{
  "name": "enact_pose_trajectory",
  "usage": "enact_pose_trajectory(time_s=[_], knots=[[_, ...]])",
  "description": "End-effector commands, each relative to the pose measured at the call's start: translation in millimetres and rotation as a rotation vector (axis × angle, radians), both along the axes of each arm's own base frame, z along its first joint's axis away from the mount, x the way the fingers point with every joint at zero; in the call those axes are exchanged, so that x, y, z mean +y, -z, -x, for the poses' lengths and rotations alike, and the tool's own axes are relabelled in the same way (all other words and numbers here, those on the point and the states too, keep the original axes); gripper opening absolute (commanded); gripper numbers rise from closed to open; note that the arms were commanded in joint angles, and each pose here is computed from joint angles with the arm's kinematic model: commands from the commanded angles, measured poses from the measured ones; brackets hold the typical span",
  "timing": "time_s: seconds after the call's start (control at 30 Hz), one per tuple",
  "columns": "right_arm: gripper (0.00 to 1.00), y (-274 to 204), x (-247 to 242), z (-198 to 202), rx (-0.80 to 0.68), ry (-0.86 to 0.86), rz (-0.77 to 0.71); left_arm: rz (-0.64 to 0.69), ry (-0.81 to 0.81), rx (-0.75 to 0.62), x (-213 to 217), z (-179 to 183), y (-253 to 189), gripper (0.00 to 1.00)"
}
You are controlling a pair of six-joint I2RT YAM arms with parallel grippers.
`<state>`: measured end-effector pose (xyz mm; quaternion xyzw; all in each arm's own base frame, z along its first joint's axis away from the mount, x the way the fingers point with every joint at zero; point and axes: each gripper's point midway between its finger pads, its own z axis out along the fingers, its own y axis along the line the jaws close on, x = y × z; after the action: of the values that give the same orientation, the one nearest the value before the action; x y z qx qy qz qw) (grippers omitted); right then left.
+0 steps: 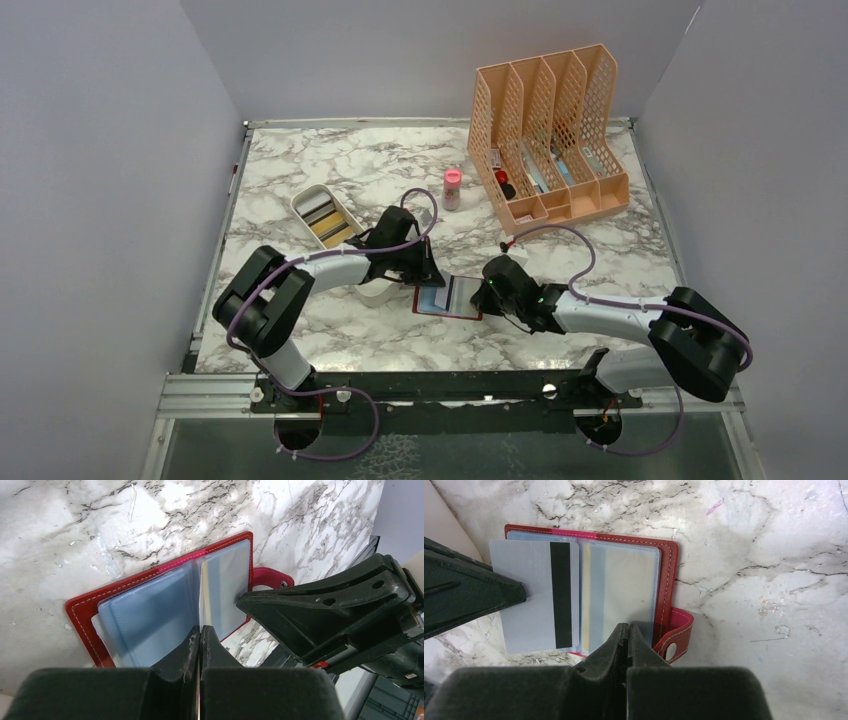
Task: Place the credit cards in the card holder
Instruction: Insert the credit card into the card holder.
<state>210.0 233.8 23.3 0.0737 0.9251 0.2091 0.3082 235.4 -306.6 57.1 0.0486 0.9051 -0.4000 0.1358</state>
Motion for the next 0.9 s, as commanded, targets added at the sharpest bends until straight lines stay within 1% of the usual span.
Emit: enact_pose_trajectory(time_s=[0.0, 0.27, 0.4, 0.57, 0.87], knots=[[0.03, 39.8, -43.9, 24.9, 0.109, 0.026, 0.186, 0.046, -0.006, -0.034, -4.9, -6.8, -24.1, 0.00], [0.03, 40.2, -43.3, 25.7, 0.106, 0.020, 0.178, 0.115, -0.010, -0.015, -12.7, -4.7, -30.7, 0.00], [0.03, 38.7, -43.2, 25.5, 0.103, 0.021, 0.174, 0.099, -0.030, -0.013, -10.3, -6.3, -25.6, 0.00], [0.03, 34.3, -42.1, 24.4, 0.095, 0.021, 0.167, 0.036, -0.054, -0.034, -2.3, -11.0, -16.1, 0.00], [0.03, 31.8, -41.5, 24.4, 0.086, 0.018, 0.155, 0.037, -0.052, -0.022, -3.0, -10.3, -6.4, 0.00]])
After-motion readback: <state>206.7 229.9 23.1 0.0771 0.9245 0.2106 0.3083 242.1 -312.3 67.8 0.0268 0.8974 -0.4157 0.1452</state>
